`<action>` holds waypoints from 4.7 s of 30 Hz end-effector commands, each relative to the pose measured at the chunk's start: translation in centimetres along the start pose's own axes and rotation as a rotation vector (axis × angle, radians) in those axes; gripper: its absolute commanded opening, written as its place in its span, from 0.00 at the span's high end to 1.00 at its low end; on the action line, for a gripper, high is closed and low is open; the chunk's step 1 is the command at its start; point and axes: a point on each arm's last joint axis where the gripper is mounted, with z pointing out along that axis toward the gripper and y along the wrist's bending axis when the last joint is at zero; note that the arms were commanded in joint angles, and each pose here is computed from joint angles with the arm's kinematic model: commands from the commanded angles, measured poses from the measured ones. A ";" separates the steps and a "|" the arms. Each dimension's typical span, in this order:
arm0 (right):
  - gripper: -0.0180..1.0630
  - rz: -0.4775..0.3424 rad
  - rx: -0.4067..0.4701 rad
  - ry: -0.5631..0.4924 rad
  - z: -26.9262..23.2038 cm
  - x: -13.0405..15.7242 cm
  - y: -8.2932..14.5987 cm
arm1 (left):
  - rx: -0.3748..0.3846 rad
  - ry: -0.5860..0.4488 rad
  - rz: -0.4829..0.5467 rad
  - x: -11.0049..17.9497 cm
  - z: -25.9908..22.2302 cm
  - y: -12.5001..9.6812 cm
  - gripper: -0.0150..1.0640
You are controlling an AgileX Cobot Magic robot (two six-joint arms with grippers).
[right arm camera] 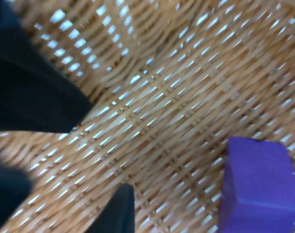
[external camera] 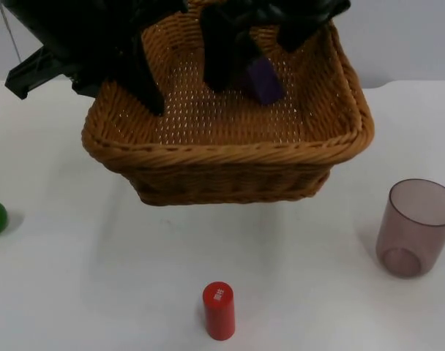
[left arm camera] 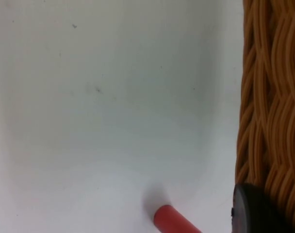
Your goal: Pick up the basket with the left hand and place the triangular block into the basket with the right hand.
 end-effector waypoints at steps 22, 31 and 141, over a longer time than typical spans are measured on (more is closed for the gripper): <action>0.02 0.162 0.199 -0.529 -20.4 1.2 -4.2 | 0.032 -0.026 -0.005 0.0 -0.5 -0.6 0.99; 0.02 0.348 0.397 -0.558 -22.3 8.2 -9.6 | 0.033 -0.034 -0.002 -0.1 -0.5 -0.6 0.99; 0.02 0.509 0.673 -0.539 -27.5 21.1 -7.4 | 0.040 0.036 0.025 -6.3 15.1 6.3 0.01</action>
